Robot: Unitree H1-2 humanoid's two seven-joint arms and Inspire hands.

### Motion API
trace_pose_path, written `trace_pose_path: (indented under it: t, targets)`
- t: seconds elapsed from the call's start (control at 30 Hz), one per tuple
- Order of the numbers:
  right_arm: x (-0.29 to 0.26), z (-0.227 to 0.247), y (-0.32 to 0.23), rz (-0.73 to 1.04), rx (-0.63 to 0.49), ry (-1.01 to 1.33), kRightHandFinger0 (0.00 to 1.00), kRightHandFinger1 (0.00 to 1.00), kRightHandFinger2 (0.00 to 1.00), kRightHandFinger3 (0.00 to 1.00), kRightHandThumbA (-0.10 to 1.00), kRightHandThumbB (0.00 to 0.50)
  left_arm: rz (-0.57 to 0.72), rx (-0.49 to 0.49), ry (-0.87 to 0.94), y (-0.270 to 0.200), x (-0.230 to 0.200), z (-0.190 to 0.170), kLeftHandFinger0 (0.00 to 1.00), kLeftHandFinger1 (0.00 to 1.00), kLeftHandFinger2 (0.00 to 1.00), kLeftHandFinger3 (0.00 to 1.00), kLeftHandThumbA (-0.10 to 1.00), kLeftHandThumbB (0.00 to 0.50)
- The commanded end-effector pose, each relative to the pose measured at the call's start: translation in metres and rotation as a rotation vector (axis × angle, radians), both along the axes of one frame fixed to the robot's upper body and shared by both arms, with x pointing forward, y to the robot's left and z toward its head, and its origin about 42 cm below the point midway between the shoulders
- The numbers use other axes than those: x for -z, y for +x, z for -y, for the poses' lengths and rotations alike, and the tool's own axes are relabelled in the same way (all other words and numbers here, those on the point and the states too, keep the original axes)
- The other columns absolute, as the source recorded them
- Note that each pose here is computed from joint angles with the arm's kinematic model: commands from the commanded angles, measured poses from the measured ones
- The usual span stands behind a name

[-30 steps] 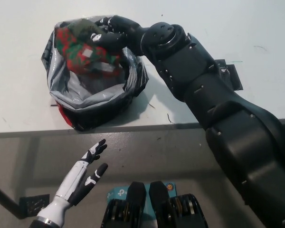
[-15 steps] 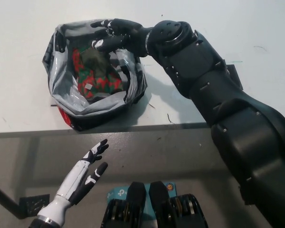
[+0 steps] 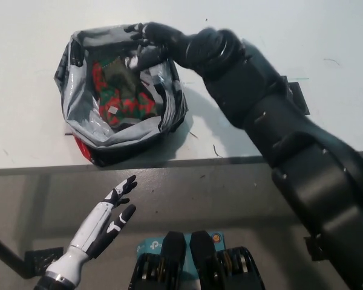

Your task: The robot uses its right hand to pick up a bag of coffee beans and puts it in the black plastic bag, then the robot grabs the top of the bag and lifts it.

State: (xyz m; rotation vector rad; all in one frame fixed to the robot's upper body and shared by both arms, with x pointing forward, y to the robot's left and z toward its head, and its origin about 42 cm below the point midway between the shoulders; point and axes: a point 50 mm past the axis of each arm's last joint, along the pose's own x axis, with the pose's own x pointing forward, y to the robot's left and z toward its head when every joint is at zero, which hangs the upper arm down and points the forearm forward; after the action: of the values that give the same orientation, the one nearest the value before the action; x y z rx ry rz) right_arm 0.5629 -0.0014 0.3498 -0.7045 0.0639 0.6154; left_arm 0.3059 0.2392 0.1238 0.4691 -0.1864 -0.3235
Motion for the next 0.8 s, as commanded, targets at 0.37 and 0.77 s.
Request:
trace_pose_path:
  t: [0.37, 0.77]
  targets:
    - [-0.022, -0.042, -0.029, 0.754, 0.156, -0.308, 1.0, 1.0, 1.0, 1.0, 0.97, 0.475, 0.025, 0.055, 0.051, -0.006, -0.008, -0.002, 0.93, 1.0, 1.0, 1.0, 1.0, 0.19]
    - [-0.031, -0.037, -0.035, 0.817, 0.166, -0.25, 1.0, 1.0, 1.0, 1.0, 0.88, 0.452, 0.02, 0.061, 0.069, -0.011, -0.004, -0.004, 0.91, 0.98, 1.0, 1.0, 1.0, 0.183]
